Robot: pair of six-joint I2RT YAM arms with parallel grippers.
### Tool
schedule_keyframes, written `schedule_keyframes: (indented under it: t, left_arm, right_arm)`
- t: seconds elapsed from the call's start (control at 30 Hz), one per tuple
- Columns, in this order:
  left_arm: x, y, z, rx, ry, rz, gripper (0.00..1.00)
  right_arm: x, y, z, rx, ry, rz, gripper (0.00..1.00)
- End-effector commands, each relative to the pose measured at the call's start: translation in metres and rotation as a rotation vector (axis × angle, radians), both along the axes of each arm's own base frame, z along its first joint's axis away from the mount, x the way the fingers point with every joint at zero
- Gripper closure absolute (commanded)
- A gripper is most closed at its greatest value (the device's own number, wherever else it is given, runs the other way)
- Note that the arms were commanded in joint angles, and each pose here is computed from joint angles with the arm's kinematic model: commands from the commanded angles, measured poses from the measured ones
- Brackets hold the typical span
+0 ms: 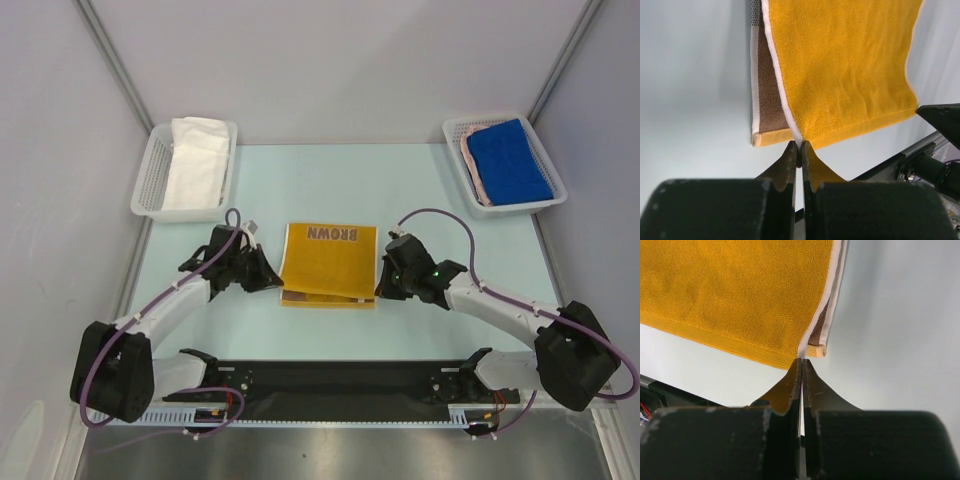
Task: Fold and stack the towels
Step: Fold the towel
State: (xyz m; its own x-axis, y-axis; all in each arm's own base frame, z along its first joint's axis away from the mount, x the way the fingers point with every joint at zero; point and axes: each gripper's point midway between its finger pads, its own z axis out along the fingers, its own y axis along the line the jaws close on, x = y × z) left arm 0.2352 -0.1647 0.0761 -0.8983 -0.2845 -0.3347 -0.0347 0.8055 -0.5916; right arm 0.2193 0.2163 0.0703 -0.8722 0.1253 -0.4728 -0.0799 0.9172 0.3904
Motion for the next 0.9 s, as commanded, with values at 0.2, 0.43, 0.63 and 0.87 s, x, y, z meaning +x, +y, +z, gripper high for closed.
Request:
schedule_keyframes:
  t: [0.2, 0.43, 0.63, 0.87]
  left_arm:
    - [-0.01, 0.001, -0.018, 0.004, 0.028, -0.013, 1.0]
    - [-0.017, 0.002, -0.04, 0.011, 0.068, -0.018, 1.0]
    - [-0.02, 0.002, -0.056, 0.019, 0.102, -0.014, 0.99]
    - [-0.021, 0.002, -0.058, 0.023, 0.104, -0.018, 0.99]
  right_arm:
    - [-0.005, -0.005, -0.008, -0.007, 0.008, -0.012, 1.0]
    - [-0.012, -0.004, -0.024, -0.009, 0.04, -0.005, 1.0]
    - [-0.017, 0.002, -0.033, -0.013, 0.057, 0.013, 1.0]
    - [-0.019, 0.0, -0.046, -0.032, 0.077, 0.016, 1.0]
